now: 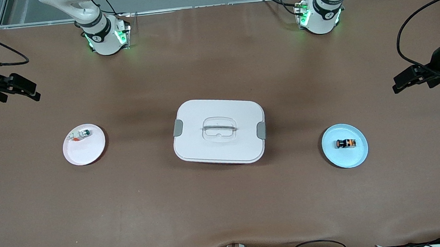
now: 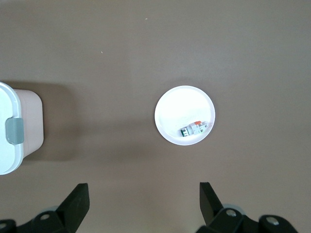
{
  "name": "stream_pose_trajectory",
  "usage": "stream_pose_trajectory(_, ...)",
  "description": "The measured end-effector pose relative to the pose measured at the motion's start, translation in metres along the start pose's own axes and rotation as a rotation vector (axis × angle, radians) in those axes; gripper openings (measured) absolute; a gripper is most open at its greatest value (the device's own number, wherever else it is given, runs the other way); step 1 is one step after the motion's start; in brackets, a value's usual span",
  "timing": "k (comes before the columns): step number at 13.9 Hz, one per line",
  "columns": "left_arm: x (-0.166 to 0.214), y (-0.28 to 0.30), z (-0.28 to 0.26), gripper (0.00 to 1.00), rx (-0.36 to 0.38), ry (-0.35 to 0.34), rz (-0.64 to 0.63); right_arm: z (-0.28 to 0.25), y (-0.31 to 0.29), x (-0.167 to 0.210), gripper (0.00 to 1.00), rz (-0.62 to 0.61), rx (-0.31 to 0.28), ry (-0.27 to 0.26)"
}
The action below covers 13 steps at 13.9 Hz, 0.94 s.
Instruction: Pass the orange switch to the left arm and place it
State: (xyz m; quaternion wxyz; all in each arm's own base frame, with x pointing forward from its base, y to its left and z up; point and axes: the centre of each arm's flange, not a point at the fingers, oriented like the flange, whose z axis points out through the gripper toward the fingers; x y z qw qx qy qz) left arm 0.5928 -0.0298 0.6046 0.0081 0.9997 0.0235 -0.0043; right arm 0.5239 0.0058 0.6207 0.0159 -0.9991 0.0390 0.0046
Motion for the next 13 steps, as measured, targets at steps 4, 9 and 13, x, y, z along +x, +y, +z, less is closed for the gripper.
stream_pose_trajectory(4,0.0012,0.0015,0.0035,1.00,0.000,-0.008,0.010,0.0000,0.0000,0.0000,1.00,0.000,0.000,0.000)
stream_pose_trajectory(9,0.0023,0.0013,0.0063,1.00,0.000,-0.013,0.013,0.0000,-0.0010,-0.0001,1.00,-0.002,0.000,0.000)
stream_pose_trajectory(13,0.0023,0.0013,0.0063,1.00,0.000,-0.013,0.013,0.0000,-0.0012,-0.0001,1.00,-0.002,0.000,0.000)
